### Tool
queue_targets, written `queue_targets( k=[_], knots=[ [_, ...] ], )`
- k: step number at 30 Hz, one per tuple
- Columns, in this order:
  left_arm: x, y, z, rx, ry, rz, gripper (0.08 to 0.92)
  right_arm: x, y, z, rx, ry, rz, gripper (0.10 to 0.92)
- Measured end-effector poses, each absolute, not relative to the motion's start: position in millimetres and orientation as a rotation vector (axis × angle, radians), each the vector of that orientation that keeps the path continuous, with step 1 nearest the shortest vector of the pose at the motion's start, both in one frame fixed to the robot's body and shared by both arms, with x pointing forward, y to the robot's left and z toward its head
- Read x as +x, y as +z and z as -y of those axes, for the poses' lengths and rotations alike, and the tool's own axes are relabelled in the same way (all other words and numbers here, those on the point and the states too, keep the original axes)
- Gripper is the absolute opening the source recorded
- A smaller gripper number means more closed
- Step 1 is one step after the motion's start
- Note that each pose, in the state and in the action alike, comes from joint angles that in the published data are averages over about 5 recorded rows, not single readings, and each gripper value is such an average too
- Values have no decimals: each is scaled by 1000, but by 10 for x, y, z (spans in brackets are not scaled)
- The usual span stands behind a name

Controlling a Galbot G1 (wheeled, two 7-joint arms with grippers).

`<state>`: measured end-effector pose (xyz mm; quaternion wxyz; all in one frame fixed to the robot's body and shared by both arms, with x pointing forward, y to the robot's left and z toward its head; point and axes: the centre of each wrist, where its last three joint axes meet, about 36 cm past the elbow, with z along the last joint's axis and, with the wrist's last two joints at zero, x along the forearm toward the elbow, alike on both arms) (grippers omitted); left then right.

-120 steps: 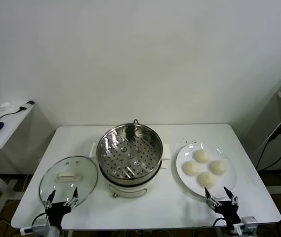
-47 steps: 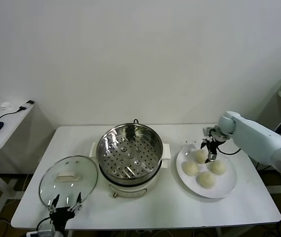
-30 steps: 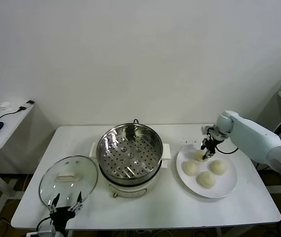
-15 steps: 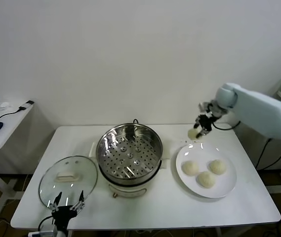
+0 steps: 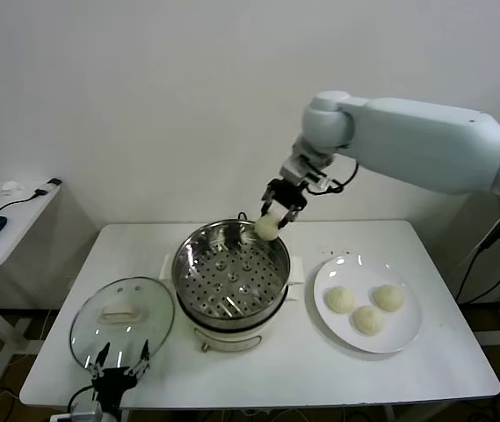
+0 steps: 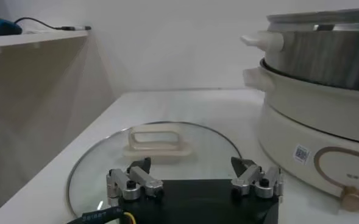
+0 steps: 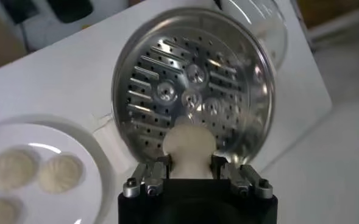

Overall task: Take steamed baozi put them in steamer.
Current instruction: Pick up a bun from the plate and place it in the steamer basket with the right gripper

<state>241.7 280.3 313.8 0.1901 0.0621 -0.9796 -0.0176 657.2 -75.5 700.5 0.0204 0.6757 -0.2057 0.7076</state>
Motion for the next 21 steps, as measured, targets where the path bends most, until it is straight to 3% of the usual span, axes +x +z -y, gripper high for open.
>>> queue_targets(
  k=[9, 21],
  knots=[
    [2403, 3094, -2754, 167, -50, 2745, 823, 6666, 6356, 384, 2154, 2343, 399, 475],
    [2391, 3043, -2750, 172, -49, 2741, 823, 6969, 5953, 139, 2146, 2410, 393, 476]
  ],
)
